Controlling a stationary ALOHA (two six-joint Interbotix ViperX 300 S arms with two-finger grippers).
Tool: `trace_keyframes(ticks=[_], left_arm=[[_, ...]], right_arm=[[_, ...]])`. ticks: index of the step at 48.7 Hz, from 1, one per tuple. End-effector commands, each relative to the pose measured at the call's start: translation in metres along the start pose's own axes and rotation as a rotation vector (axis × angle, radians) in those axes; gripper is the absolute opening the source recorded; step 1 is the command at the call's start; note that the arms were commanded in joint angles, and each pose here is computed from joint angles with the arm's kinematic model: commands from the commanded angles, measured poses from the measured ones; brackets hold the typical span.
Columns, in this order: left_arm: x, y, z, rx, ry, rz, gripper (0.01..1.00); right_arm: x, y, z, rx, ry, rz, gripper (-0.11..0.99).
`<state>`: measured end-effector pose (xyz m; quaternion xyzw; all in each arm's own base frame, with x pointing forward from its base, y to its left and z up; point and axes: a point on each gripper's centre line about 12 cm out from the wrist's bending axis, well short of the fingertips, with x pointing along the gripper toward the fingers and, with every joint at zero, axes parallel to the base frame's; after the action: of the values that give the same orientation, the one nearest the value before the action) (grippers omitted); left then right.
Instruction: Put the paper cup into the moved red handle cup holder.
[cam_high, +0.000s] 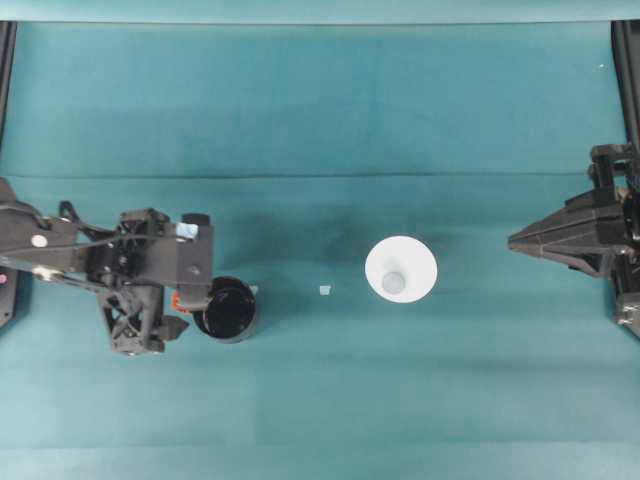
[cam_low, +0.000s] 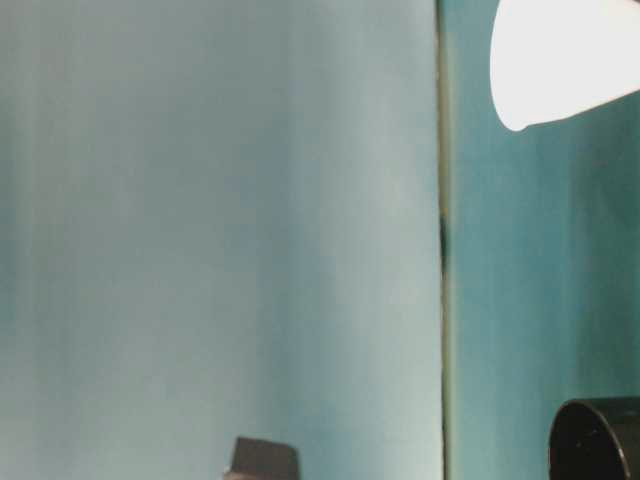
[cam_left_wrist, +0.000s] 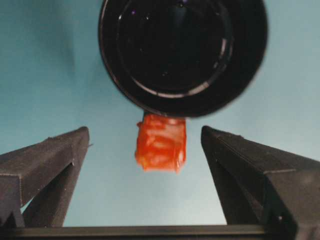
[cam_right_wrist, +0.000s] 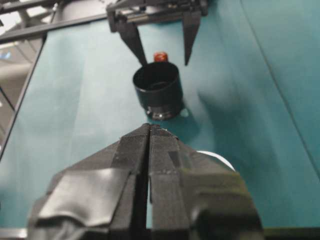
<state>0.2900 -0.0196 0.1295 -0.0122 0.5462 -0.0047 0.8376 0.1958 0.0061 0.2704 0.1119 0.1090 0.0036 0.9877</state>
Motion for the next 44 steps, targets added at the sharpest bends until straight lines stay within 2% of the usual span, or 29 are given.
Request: trace_keyframes(ticks=[1,28,33,36,38,44], left_arm=[[0.0007,-0.0014,0.0078,0.007,-0.014,-0.001,0.996],[0.0084,-0.0015,0.0085,0.003,0.008,0.001,0.991],[0.008,-0.0017,0.0111,0.003,0.0,0.0,0.955],[0.0078,-0.0018,0.0113,0.007,0.001,0.0,0.882],[0.0078,-0.0018,0.0113,0.007,0.001,0.0,0.797],[0.0064,-0.0018,0.0127,0.007,0.0,0.0,0.43]], right_arm=[[0.001,0.0002,0.0023,0.011,-0.006,0.0,-0.1],[0.0012,-0.0018,-0.0019,0.012,0.0,-0.007,-0.1],[0.0012,-0.0018,-0.0019,0.012,0.0,-0.007,-0.1],[0.0009,-0.0018,-0.0023,0.012,0.0,-0.007,-0.1],[0.0012,-0.0018,-0.0019,0.012,0.0,-0.007,-0.1],[0.0009,-0.0017,-0.0017,0.012,-0.002,-0.006,-0.1]])
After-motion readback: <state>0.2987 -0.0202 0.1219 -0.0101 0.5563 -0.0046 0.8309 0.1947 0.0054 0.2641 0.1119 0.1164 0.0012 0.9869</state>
